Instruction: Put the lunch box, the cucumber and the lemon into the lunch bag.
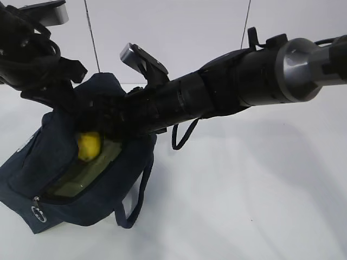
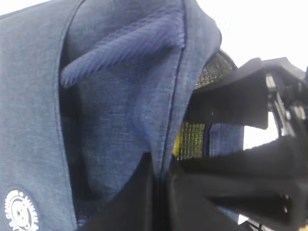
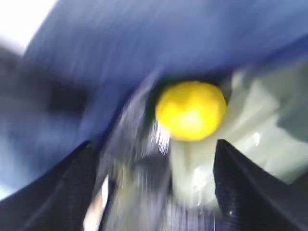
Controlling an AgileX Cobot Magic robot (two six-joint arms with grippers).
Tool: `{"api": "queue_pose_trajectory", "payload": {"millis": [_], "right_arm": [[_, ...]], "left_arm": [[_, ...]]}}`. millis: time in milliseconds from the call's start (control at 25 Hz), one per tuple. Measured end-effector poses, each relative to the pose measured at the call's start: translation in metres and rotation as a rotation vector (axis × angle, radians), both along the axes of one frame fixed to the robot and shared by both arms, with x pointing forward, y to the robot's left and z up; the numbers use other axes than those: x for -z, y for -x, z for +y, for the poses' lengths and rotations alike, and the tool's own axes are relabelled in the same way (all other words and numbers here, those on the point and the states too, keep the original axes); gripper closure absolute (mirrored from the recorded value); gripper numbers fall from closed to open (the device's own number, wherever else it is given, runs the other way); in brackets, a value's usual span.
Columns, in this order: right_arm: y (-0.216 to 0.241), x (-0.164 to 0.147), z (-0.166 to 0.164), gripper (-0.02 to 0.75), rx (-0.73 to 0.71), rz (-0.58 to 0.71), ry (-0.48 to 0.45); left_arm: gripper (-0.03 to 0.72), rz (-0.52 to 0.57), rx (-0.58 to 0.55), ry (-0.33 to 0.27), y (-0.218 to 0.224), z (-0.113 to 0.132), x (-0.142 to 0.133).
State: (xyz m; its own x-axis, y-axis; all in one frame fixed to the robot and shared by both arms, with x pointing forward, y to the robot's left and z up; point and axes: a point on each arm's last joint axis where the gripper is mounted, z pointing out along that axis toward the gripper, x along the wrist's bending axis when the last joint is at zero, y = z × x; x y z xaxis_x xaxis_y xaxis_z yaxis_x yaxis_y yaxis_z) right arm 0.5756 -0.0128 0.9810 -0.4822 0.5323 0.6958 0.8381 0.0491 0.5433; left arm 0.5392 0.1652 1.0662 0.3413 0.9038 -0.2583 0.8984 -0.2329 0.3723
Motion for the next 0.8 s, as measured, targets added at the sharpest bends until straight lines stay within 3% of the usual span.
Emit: {"api": "queue_pose_trajectory", "payload": {"millis": [200,520,800], "right_arm": [[0.001,0.0,0.001,0.159,-0.015,0.005,-0.008],[0.018,0.005,-0.006,0.184,-0.259,0.041,0.06],[0.014,-0.009,-0.031,0.192,-0.317,0.082,0.026]], "left_arm": [[0.695,0.001,0.0,0.001,0.0,0.0,0.0],[0.695,0.011,0.002,-0.002,0.001,0.0,0.001],[0.695,0.012,0.003,-0.002,0.001,0.0,0.001]]}}
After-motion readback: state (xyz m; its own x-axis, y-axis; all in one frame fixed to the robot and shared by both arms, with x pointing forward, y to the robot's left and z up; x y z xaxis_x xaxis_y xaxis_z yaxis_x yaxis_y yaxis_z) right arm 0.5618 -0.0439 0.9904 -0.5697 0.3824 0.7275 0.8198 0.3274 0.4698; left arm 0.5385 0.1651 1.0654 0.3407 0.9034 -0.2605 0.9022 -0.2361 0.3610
